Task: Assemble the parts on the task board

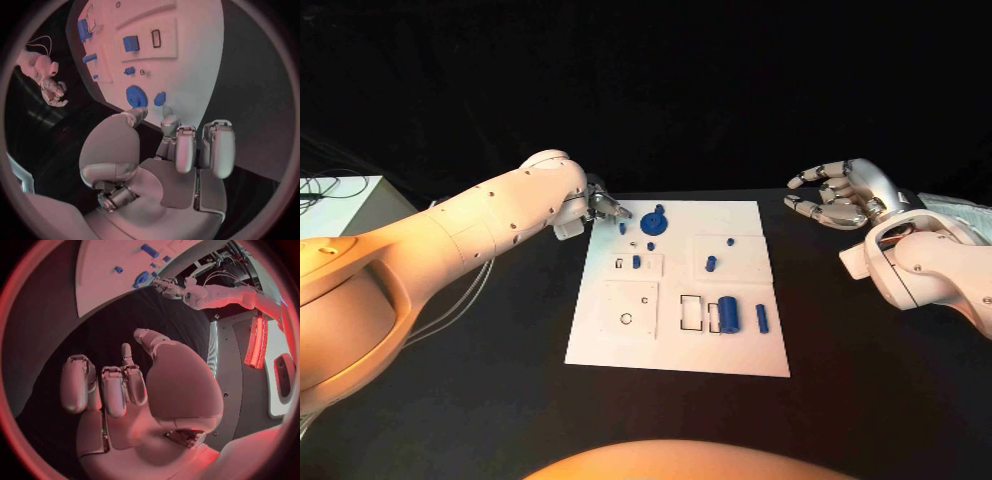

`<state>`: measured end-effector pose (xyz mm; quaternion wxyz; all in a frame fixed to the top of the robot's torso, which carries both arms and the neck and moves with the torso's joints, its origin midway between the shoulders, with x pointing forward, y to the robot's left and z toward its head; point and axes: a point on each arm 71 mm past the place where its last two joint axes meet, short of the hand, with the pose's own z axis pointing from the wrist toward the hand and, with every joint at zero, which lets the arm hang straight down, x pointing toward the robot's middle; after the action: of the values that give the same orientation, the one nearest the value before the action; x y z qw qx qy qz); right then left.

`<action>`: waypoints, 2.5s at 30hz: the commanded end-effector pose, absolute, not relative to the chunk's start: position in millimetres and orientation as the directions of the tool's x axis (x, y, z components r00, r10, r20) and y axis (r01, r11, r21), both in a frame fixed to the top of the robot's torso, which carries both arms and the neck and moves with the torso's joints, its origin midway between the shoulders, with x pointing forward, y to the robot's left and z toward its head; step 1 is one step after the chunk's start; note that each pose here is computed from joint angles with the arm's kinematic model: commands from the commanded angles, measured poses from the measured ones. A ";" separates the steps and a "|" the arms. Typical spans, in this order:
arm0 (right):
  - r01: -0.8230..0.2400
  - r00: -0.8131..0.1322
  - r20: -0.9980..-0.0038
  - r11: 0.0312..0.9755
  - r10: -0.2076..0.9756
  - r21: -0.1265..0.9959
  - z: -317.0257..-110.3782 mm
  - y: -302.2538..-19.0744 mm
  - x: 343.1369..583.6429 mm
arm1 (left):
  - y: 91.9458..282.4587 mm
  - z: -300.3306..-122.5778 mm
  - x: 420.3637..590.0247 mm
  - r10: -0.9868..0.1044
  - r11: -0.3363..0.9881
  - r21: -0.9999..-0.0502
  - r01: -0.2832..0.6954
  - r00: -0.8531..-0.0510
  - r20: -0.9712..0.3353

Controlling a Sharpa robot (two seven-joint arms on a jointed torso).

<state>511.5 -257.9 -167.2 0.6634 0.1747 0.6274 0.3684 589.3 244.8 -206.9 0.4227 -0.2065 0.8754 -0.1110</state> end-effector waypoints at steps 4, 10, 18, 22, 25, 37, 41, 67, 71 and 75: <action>-0.278 -0.066 -0.705 0.665 0.706 0.693 -166.9 -255.2 511.9 | 240.8 -209.4 589.1 -0.459 0.887 -0.381 -0.260 -0.577 -0.675; -0.278 -0.067 -0.705 0.665 0.706 0.693 -166.9 -255.0 511.8 | 240.5 -213.2 588.9 -0.452 0.891 -0.371 -0.262 -0.585 -0.674; -0.276 -0.074 -0.704 0.664 0.706 0.695 -167.5 -254.4 512.2 | 237.9 -216.7 588.2 -0.444 0.895 -0.363 -0.258 -0.594 -0.671; -0.274 -0.075 -0.704 0.665 0.706 0.695 -167.8 -254.7 512.9 | 237.7 -217.5 587.9 -0.442 0.896 -0.361 -0.258 -0.596 -0.670; -0.272 -0.074 -0.705 0.666 0.705 0.695 -168.0 -255.4 513.4 | 238.8 -217.7 587.8 -0.442 0.896 -0.360 -0.259 -0.596 -0.671; -0.267 -0.078 -0.706 0.668 0.704 0.695 -168.9 -255.6 515.0 | 235.3 -215.5 585.5 -0.453 0.890 -0.380 -0.253 -0.595 -0.664; -0.265 -0.081 -0.707 0.669 0.703 0.695 -169.4 -255.1 515.8 | 233.6 -214.8 585.0 -0.456 0.888 -0.387 -0.251 -0.594 -0.662; -0.250 -0.096 -0.710 0.673 0.698 0.696 -172.1 -255.3 518.3 | 232.1 -209.0 579.6 -0.521 0.847 -0.464 -0.260 -0.579 -0.627; -0.247 -0.093 -0.711 0.675 0.697 0.695 -172.2 -256.7 518.6 | 233.0 -205.8 575.5 -0.517 0.848 -0.469 -0.247 -0.581 -0.628; -0.246 -0.087 -0.712 0.677 0.697 0.693 -172.1 -258.4 519.0 | 233.3 -203.3 570.0 -0.511 0.849 -0.475 -0.232 -0.592 -0.623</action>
<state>519.0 -258.6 -171.7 0.6553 0.1789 0.6396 0.3598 571.9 236.8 -204.6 0.4021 -0.2115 0.8763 -0.1603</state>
